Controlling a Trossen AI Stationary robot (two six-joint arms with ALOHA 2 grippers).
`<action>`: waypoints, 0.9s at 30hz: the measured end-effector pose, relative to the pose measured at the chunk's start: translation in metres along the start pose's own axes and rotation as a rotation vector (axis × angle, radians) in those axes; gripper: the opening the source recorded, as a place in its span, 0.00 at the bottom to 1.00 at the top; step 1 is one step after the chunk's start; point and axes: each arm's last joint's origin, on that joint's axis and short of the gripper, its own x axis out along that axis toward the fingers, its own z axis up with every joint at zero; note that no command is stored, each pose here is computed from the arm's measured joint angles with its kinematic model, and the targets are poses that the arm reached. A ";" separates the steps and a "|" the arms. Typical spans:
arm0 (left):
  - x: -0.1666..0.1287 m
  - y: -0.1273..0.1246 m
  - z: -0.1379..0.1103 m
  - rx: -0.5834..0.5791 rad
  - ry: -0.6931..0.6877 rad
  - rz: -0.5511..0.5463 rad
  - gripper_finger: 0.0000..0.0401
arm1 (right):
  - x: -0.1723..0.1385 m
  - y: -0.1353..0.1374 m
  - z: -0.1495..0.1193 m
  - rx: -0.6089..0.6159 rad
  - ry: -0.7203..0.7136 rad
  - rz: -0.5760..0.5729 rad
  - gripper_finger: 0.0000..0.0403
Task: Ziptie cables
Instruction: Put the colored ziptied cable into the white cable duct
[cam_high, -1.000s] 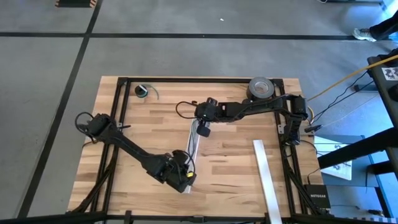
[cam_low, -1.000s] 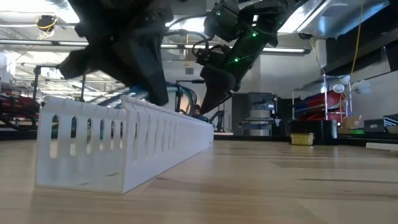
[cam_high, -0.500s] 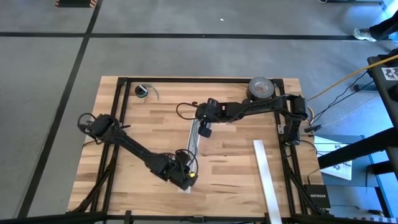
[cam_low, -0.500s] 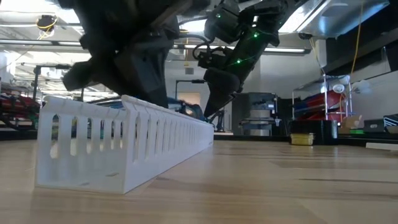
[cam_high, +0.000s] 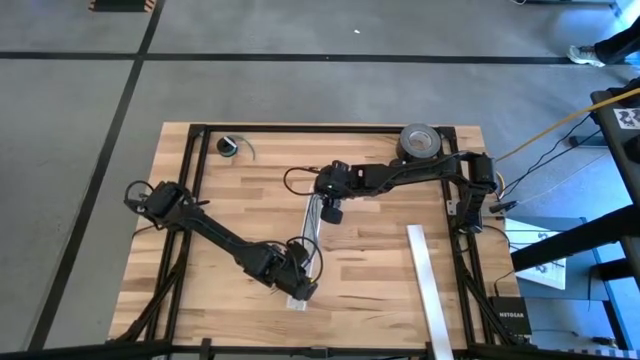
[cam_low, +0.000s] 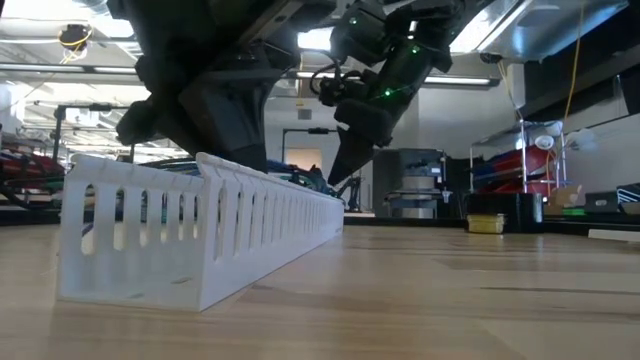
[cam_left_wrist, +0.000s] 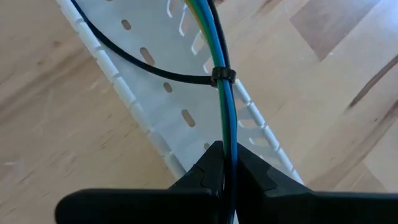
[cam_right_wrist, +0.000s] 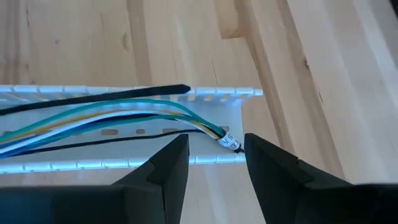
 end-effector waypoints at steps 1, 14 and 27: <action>0.000 0.000 0.000 0.001 0.009 -0.003 0.01 | 0.000 0.000 0.000 -0.001 0.003 0.000 0.35; 0.013 0.001 0.000 0.033 0.081 -0.008 0.01 | 0.000 0.000 0.000 -0.026 0.001 0.000 0.35; 0.014 0.000 0.004 -0.011 0.062 -0.024 0.01 | 0.000 0.000 0.000 -0.026 -0.005 0.000 0.35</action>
